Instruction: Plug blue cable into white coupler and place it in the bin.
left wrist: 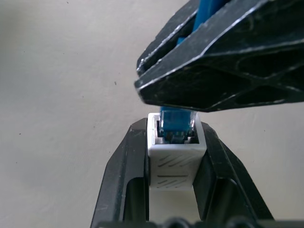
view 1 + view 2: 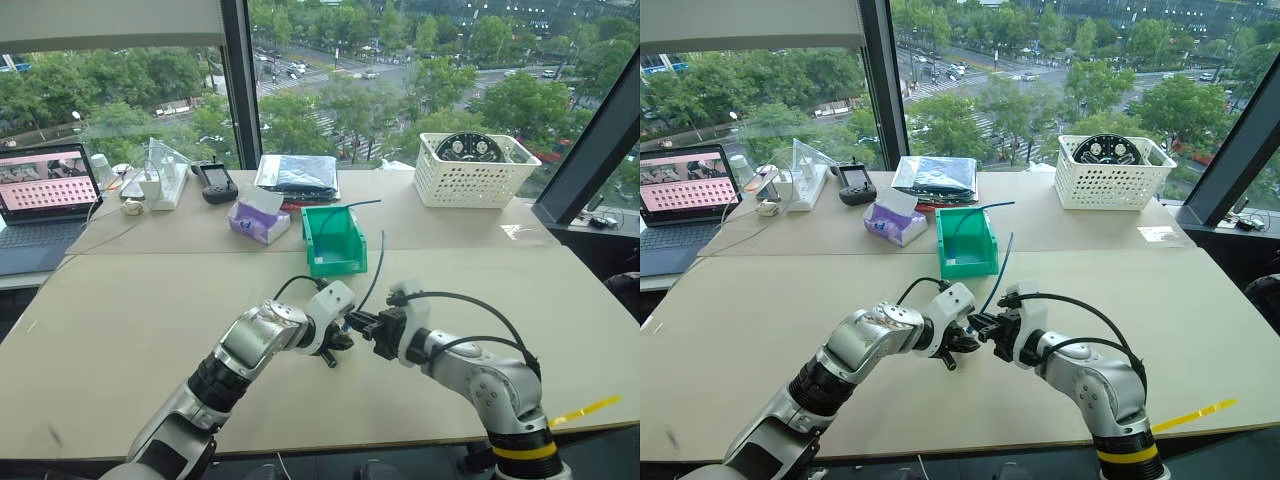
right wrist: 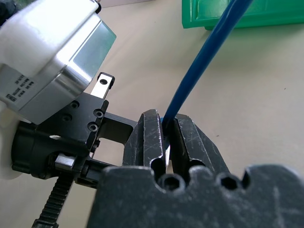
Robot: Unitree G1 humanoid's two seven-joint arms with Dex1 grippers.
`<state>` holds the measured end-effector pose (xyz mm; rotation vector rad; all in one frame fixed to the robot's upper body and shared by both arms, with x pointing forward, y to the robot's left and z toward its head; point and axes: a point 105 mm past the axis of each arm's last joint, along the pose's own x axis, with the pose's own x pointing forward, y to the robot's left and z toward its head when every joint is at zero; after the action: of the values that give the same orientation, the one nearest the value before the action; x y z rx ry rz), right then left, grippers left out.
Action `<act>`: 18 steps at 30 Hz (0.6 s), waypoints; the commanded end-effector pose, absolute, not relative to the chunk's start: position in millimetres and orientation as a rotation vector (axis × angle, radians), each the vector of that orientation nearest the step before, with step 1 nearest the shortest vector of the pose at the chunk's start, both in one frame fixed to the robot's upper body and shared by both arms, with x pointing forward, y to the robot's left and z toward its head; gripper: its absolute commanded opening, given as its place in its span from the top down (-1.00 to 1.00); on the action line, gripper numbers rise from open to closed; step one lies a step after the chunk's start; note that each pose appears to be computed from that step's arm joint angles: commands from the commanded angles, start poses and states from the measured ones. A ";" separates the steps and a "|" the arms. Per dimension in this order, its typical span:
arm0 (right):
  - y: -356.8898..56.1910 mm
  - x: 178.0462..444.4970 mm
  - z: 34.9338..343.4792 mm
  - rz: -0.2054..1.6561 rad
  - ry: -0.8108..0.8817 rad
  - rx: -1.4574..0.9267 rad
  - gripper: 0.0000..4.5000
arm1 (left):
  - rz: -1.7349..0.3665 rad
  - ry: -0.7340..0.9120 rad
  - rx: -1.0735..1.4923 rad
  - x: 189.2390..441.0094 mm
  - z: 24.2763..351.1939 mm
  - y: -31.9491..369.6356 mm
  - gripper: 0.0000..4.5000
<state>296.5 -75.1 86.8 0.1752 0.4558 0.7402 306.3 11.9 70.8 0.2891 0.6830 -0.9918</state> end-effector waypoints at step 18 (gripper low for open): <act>-172.9 332.5 144.6 0.497 0.370 0.508 1.00 | -1.012 0.485 0.129 316.6 124.6 25.3 -0.99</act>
<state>330.9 -171.9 127.3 0.4842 0.4208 0.4751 320.3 28.3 105.6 0.1436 0.5664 -0.9636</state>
